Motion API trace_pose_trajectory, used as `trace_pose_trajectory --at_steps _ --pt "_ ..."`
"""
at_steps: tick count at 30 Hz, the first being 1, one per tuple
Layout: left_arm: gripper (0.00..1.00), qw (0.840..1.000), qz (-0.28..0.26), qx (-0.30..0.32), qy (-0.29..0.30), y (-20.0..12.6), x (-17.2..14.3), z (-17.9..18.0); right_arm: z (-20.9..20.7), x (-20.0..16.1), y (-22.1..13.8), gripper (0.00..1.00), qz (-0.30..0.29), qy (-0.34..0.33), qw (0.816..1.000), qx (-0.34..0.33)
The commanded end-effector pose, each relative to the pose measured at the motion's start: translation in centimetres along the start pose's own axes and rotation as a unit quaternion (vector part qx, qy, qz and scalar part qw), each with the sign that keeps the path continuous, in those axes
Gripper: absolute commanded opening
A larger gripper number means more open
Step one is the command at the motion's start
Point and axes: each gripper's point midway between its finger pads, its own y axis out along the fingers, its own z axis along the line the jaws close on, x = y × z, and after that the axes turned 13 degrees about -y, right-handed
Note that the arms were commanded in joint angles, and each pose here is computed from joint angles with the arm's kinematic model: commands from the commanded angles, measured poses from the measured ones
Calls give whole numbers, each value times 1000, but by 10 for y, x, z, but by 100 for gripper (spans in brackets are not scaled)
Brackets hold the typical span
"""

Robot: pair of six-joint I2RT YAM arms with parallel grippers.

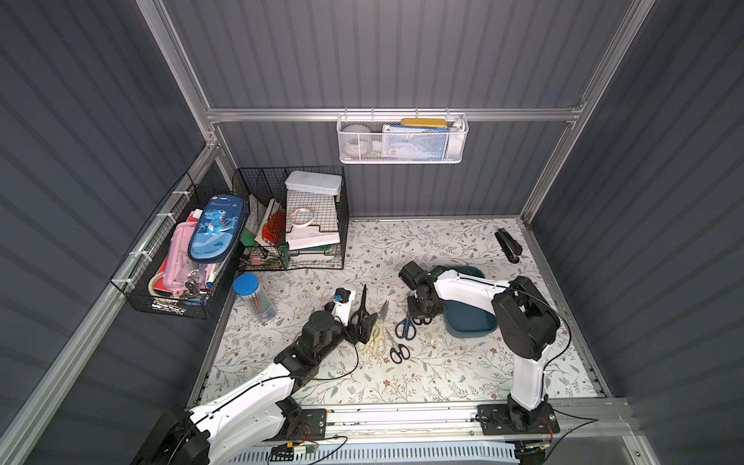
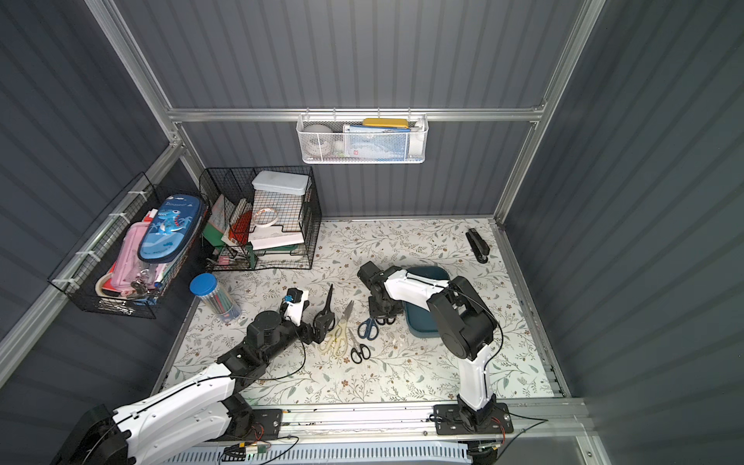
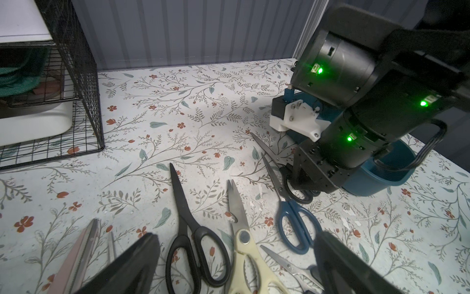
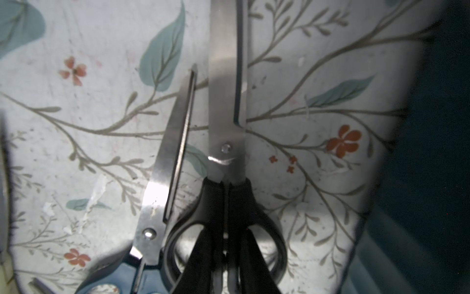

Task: Put the scissors into the storage box
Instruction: Pick up the scissors from the center of the board.

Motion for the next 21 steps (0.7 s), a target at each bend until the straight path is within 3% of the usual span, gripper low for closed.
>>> trace_pose_trajectory --at_steps 1,12,16,21 --pt "99 1000 -10 0 4 0 10 -4 -11 -4 0 0 9 -9 1000 -24" --pt "99 999 -49 13 -11 -5 31 -3 -4 39 -103 0 -140 -29 989 41" --pt "99 998 -62 0 3 1 59 -21 -39 35 -129 0 -159 -1 986 45" --pt "100 996 -73 -41 34 15 88 -59 -103 -2 -117 0 -143 43 988 37"
